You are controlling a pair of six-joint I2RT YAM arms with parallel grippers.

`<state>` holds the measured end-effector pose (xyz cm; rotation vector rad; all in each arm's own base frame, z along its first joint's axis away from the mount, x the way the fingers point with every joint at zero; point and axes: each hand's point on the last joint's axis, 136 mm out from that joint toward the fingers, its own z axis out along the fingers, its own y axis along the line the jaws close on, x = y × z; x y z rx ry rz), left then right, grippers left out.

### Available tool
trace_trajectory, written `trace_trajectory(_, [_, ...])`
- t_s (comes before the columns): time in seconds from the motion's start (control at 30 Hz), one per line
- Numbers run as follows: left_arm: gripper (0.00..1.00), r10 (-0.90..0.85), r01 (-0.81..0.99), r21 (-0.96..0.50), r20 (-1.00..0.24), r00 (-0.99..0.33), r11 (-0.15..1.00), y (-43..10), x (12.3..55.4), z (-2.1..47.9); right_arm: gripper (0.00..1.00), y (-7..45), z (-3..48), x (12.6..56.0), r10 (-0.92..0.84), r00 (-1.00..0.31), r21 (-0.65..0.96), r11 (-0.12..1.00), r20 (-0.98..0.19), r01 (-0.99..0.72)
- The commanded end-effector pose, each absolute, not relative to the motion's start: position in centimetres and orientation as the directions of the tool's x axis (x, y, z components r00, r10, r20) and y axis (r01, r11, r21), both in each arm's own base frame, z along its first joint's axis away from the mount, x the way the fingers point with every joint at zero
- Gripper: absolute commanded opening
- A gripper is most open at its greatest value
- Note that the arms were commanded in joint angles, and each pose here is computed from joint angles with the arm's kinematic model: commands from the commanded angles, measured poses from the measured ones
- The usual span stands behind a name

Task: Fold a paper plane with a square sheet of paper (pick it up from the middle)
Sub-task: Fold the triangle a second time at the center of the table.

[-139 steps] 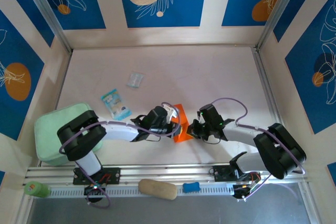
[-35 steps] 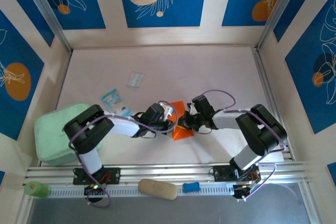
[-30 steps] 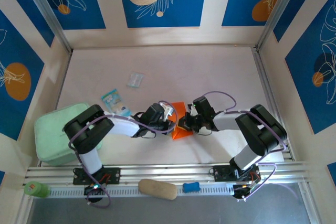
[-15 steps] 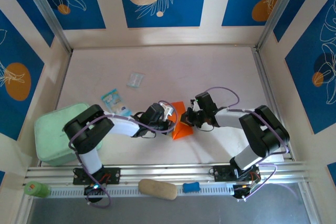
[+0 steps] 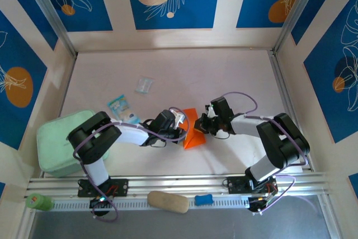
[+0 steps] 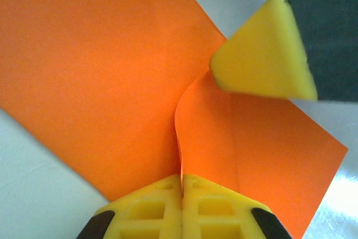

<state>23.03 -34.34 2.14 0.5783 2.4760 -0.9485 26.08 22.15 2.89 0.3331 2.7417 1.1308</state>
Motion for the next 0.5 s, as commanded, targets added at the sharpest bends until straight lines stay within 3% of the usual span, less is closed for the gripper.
trace_trajectory(0.0, [0.0, 0.282, 0.474, -0.493, -0.414, -0.865, 0.73, -32.4, 21.5, -0.9, 0.0, 20.9, 0.9, 25.4, 0.274, -0.962, 0.672, 0.715, -0.014, 0.194])
trace_trajectory(0.2, [0.0, 0.285, 0.475, -0.489, -0.413, -0.865, 0.732, -32.4, 21.5, -0.9, 0.0, 20.2, -0.2, 24.9, 0.311, -0.95, 0.678, 0.693, 0.024, 0.244])
trace_trajectory(0.47, [0.0, 0.284, 0.473, -0.488, -0.413, -0.866, 0.733, -32.4, 21.6, -0.9, 0.0, 22.3, 4.5, 25.0, 0.237, -0.97, 0.737, 0.666, -0.06, 0.118])
